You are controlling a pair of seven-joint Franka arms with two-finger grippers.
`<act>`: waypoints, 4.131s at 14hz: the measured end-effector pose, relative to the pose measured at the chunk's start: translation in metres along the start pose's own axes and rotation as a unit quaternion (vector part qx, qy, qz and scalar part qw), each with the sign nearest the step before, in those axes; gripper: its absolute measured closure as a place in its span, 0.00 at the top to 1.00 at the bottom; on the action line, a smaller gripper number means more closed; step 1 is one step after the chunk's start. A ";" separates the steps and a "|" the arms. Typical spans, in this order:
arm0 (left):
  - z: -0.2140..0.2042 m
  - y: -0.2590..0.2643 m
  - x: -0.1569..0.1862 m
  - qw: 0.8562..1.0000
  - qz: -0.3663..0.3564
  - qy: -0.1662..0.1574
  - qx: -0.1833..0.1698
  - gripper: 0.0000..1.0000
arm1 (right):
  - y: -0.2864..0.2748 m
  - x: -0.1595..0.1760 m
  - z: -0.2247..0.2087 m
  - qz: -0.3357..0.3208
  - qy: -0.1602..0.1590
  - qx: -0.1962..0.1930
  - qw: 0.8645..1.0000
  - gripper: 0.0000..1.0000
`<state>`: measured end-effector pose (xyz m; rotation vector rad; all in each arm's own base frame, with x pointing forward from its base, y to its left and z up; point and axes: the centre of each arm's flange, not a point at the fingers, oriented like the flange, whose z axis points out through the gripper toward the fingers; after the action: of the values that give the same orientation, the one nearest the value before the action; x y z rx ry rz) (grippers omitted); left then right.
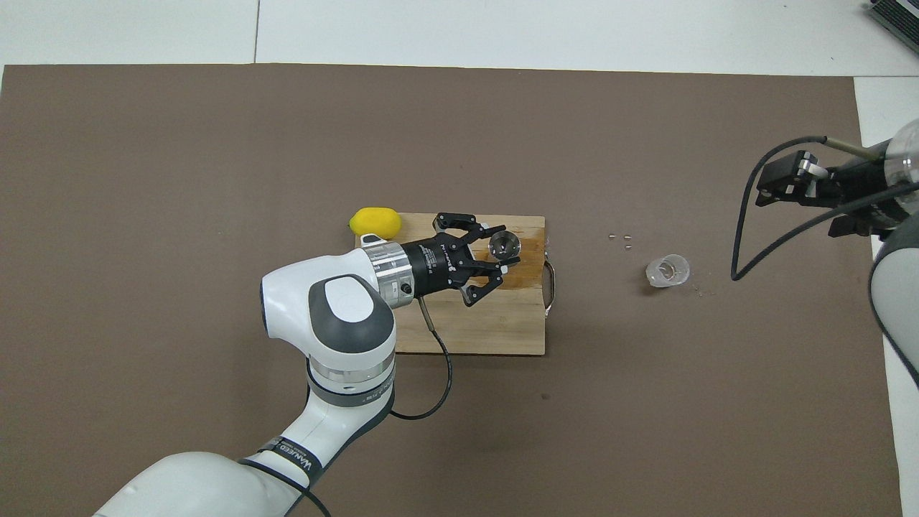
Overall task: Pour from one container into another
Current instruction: 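Release the metal cup with the left gripper while the right gripper reaches the clear cup, then grasp the clear cup with the right gripper while the left gripper withdraws, then lift the clear cup with the right gripper and carry it above the metal cup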
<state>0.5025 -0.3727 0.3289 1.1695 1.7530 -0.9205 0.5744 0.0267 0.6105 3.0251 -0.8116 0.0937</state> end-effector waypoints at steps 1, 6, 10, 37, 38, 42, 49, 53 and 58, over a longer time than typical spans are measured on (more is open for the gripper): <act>0.000 0.000 0.002 1.000 0.002 0.001 0.000 0.52 | 0.001 0.007 0.010 0.044 -0.013 0.009 0.999 0.93; -0.001 0.000 0.006 1.000 0.026 0.007 -0.003 0.52 | 0.029 0.037 0.076 0.235 -0.095 0.025 0.967 0.93; 0.004 -0.008 0.005 0.999 0.034 0.015 -0.008 0.52 | 0.062 0.062 0.155 0.309 -0.160 0.041 0.937 0.93; -0.261 0.167 -0.115 0.858 0.420 0.261 -0.139 1.00 | 0.110 0.019 0.356 0.450 -0.344 0.129 0.814 0.92; -0.271 0.171 -0.122 0.828 0.457 0.299 -0.129 1.00 | 0.110 0.017 0.358 0.453 -0.348 0.132 0.810 0.92; -0.343 0.174 -0.124 0.786 0.496 0.365 -0.062 1.00 | 0.108 0.011 0.359 0.469 -0.364 0.149 0.791 0.91; -0.405 0.157 -0.102 0.643 0.626 0.409 0.164 1.00 | 0.108 0.001 0.362 0.483 -0.379 0.159 0.773 0.81; -0.395 0.136 -0.108 0.549 0.682 0.388 0.290 1.00 | 0.109 0.002 0.360 0.484 -0.378 0.161 0.773 0.51; -0.405 0.113 -0.122 0.455 0.715 0.342 0.405 1.00 | 0.107 0.005 0.348 0.482 -0.371 0.168 0.776 0.51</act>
<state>0.5453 -0.0214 0.5864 3.0984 -0.0736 0.0087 0.5444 -0.0760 0.2627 2.4366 -2.5371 -1.1076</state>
